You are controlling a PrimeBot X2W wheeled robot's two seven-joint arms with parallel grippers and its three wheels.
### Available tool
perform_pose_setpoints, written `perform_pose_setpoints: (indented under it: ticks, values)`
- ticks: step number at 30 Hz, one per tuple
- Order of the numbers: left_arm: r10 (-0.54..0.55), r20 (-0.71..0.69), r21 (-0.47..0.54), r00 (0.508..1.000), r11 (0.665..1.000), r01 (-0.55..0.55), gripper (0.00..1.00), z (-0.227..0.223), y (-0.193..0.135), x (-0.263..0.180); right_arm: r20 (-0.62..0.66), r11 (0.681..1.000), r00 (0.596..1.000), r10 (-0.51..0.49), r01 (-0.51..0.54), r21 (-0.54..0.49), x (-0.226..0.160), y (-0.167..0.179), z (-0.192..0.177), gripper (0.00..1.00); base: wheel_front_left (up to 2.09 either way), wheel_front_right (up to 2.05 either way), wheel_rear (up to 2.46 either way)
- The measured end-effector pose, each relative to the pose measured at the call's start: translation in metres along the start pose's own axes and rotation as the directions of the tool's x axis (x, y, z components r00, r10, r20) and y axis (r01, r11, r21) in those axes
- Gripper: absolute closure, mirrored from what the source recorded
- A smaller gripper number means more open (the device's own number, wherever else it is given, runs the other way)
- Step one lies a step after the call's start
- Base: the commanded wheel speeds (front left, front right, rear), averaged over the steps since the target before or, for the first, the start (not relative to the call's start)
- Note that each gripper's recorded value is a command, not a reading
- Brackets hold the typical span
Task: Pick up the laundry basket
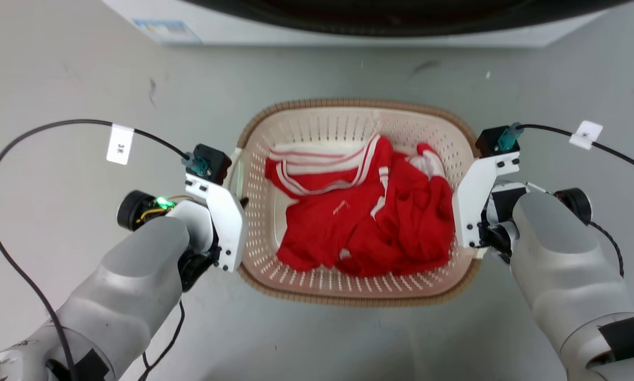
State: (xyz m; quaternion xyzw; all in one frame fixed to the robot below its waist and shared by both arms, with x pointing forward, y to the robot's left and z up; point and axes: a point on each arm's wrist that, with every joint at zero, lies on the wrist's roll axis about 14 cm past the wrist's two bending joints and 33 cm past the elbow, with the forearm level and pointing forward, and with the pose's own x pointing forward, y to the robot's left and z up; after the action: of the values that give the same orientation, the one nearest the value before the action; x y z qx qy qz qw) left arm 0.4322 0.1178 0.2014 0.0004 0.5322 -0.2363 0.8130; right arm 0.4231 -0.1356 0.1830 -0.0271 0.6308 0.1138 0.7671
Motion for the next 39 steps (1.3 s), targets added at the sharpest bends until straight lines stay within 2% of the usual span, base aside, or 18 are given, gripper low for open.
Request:
perform_pose_setpoints:
  ticks: [6, 16, 23, 39]
  values:
    - [-0.008, -0.018, 0.015, 1.000, 1.000, 0.008, 1.00, 0.013, -0.014, -0.044, -0.025, 1.000, 1.000, -0.017, 0.017, -0.019, -0.046, 0.005, 0.004, 1.00, 0.00, 0.00, 0.00]
    - [0.025, -0.043, 0.033, 0.999, 0.999, -0.024, 1.00, 0.023, -0.025, -0.122, 0.004, 0.998, 1.000, 0.004, -0.004, -0.059, -0.118, 0.031, 0.008, 1.00, 0.00, 0.00, 0.00]
    - [0.041, -0.051, 0.044, 0.998, 0.998, -0.038, 1.00, 0.021, -0.033, -0.161, 0.034, 0.998, 0.999, 0.022, -0.020, -0.064, -0.158, 0.044, 0.005, 1.00, 0.00, 0.00, 0.00]
    - [0.033, -0.102, 0.071, 0.994, 0.997, -0.026, 1.00, 0.002, -0.060, -0.196, 0.041, 0.998, 0.999, 0.017, -0.014, -0.065, -0.196, 0.051, -0.022, 1.00, 0.00, 0.00, 0.00]
